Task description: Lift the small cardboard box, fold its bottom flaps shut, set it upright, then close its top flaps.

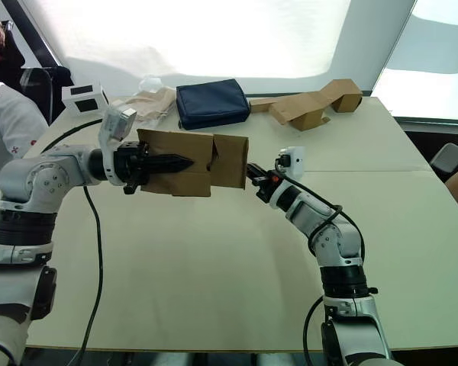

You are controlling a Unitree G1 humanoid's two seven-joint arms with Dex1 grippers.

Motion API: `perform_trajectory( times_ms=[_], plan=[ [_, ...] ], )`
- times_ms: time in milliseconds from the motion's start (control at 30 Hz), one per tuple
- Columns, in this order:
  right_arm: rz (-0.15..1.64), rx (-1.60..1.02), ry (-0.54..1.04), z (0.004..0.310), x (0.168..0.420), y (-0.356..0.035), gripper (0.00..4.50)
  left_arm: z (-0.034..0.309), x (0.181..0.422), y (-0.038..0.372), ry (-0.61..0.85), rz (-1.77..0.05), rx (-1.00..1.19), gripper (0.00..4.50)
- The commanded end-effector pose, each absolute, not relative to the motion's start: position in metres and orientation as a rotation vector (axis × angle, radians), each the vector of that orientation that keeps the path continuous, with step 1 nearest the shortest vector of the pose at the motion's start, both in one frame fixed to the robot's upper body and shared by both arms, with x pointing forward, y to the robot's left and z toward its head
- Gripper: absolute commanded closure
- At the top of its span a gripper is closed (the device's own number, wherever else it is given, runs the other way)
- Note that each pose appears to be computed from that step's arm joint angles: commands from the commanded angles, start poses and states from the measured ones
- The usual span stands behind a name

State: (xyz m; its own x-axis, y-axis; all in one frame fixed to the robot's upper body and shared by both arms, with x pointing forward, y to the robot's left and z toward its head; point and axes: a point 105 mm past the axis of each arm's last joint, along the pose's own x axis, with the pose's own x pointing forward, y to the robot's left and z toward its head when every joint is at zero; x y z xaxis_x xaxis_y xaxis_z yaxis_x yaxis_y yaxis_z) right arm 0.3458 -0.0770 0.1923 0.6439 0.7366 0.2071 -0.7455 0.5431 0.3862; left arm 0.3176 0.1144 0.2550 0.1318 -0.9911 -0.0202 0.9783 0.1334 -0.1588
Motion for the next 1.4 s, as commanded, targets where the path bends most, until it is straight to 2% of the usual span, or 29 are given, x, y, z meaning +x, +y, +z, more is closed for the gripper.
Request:
perform_trajectory(
  times_ms=[33, 200, 433, 533, 600, 1033, 1133, 1200, 1400],
  plan=[
    [1.059, 0.541, -0.121, 0.223, 0.312, -0.065, 4.48, 0.270, 0.313, 0.117, 0.071, -1.441, -0.086, 4.50],
    [1.133, 0.612, -0.120, 0.226, 0.295, -0.058, 4.48, 0.271, 0.313, 0.117, 0.069, -1.447, -0.091, 4.50],
    [1.110, 0.669, -0.122, 0.224, 0.296, -0.058, 4.48, 0.272, 0.313, 0.114, 0.065, -1.461, -0.098, 4.50],
    [1.098, 0.701, -0.124, 0.223, 0.298, -0.060, 3.76, 0.271, 0.313, 0.113, 0.064, -1.460, -0.102, 4.50],
    [1.097, 0.718, -0.120, 0.221, 0.298, -0.061, 2.94, 0.272, 0.312, 0.113, 0.064, -1.460, -0.104, 4.50],
    [1.090, 0.879, -0.133, 0.219, 0.300, -0.070, 2.94, 0.273, 0.313, 0.117, 0.070, -1.448, -0.106, 4.50],
    [1.073, 0.883, -0.130, 0.217, 0.302, -0.070, 3.67, 0.274, 0.313, 0.116, 0.070, -1.450, -0.107, 4.50],
    [1.067, 0.885, -0.128, 0.215, 0.302, -0.070, 4.45, 0.274, 0.312, 0.116, 0.070, -1.453, -0.109, 4.50],
    [1.056, 0.895, -0.139, 0.217, 0.303, -0.071, 4.45, 0.272, 0.311, 0.114, 0.073, -1.461, -0.110, 4.50]
  ],
)
